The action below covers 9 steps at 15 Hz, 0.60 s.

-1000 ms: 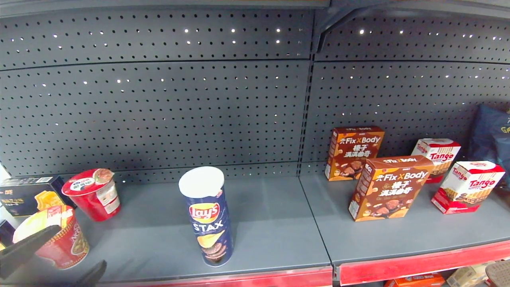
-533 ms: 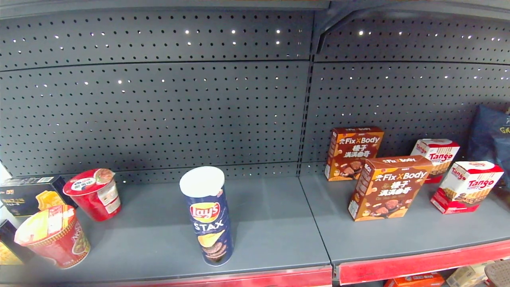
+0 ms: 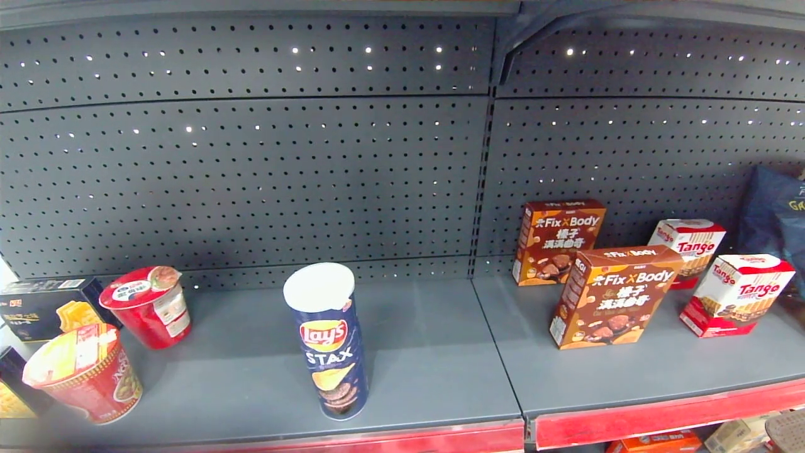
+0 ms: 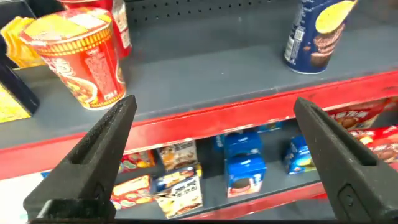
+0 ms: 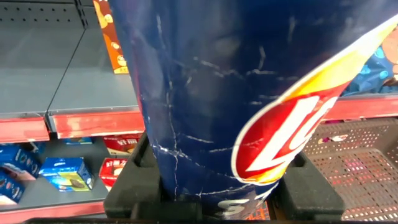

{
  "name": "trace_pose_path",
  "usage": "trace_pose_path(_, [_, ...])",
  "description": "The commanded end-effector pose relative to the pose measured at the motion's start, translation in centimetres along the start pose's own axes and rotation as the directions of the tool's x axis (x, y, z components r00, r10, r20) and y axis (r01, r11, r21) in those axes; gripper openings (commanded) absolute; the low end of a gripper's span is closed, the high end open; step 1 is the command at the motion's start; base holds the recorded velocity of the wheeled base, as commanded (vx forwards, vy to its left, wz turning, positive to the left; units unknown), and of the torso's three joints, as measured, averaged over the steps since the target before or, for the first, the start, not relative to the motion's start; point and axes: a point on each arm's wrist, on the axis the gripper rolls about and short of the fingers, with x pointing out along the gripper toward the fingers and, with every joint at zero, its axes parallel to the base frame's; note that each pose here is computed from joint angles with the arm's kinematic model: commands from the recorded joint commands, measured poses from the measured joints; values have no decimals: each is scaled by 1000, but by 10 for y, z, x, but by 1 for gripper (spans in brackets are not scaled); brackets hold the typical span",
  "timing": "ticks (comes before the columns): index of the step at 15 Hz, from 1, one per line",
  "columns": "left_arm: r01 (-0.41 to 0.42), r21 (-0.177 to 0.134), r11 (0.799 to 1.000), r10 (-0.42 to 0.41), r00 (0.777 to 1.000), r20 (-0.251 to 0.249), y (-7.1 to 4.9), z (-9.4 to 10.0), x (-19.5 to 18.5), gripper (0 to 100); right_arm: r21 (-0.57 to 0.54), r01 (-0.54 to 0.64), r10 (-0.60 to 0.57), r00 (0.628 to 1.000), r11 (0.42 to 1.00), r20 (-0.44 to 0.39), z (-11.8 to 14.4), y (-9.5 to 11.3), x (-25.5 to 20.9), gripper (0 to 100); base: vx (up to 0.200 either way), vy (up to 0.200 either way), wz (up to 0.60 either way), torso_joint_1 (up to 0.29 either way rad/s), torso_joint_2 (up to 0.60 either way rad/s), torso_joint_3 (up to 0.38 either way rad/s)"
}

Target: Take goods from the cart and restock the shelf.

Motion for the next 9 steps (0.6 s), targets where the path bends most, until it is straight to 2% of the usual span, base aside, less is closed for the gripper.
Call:
trace_pose_path(1, [20, 39, 999, -20, 1000, -8, 0, 0, 1, 100, -2, -18, 18, 1000, 1000, 17, 2, 0, -2, 0, 0, 0, 0, 0, 0, 0])
trace_pose_path(2, [22, 29, 999, -21, 1000, -8, 0, 0, 1, 100, -3, -37, 37, 999, 999, 24, 4, 0, -2, 0, 0, 0, 0, 0, 0, 0])
trace_pose_path(3, [11, -16, 1000, -11, 1000, -5, 0, 0, 0, 100, -9, -93, 93, 995, 996, 40, 9, 0, -4, 0, 0, 0, 0, 0, 0, 0])
trace_pose_path(4, [7, -24, 1000, -8, 1000, -6, 0, 0, 1, 100, -17, -125, 126, 991, 992, 44, 12, 0, -4, 0, 0, 0, 0, 0, 0, 0])
trace_pose_path(7, [7, -21, 1000, -8, 1000, -6, 0, 0, 1, 100, -28, -256, 257, 966, 966, 32, 36, 1, 6, 0, 0, 0, 0, 0, 0, 0])
trace_pose_path(9, [7, -21, 1000, -8, 1000, -6, 0, 0, 1, 100, -30, -382, 383, 924, 924, 12, 60, 3, 19, 0, 0, 0, 0, 0, 0, 0])
